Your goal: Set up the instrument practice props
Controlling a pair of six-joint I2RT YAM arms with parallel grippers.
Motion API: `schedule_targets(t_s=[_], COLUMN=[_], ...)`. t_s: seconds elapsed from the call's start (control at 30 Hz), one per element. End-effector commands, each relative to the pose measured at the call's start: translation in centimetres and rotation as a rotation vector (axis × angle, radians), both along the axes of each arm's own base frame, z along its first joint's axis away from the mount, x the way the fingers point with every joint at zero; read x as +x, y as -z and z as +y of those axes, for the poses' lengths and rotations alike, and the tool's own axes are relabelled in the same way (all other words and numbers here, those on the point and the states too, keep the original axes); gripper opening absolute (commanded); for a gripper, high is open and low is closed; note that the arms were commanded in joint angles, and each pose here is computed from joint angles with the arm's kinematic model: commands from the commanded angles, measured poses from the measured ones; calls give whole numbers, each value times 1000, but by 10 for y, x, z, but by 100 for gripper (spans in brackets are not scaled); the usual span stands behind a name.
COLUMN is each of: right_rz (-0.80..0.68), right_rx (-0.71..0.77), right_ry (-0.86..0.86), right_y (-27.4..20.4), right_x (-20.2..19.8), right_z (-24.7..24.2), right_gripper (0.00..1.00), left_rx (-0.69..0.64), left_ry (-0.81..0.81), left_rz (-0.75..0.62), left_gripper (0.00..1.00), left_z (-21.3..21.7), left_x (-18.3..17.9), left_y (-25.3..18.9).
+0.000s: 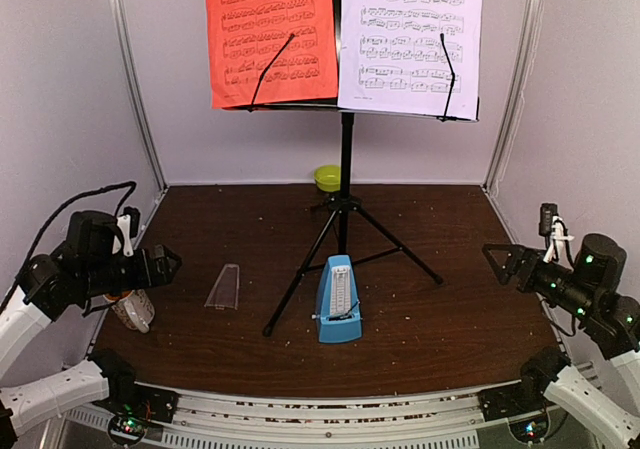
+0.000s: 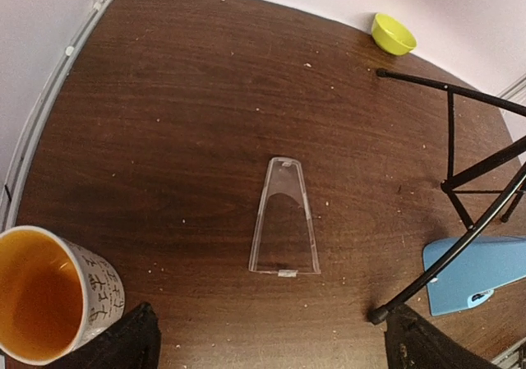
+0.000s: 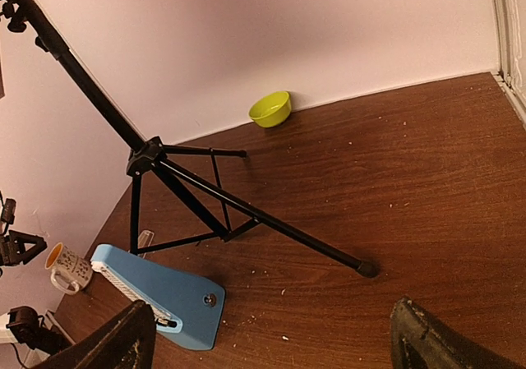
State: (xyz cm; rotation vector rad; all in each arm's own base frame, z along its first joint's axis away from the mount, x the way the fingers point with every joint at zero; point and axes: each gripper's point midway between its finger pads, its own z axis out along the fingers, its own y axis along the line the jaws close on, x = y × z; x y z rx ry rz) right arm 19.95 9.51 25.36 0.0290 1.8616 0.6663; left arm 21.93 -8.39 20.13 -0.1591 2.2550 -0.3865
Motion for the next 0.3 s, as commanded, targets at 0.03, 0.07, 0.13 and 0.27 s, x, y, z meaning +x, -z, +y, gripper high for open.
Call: schedule_targets(t_s=[0.03,0.07,0.13,0.27], right_rz=[31,34,36,32], right_rx=[35,36,37,38], right_ry=[55,59,64,70], right_y=[15,16,18,16], right_x=[0,0,0,3], right_z=[-9,-9,-9,-10], right_gripper=[100,100,100,100], left_rx=[-7,-7,-7,-4], left_ry=[-50,-51,-64,-83], left_rz=[7,10,12,-27], left_gripper=[98,98,98,98], left_z=[8,8,9,14], left_x=[-1,-1,-1,0], left_y=[9,11,11,0])
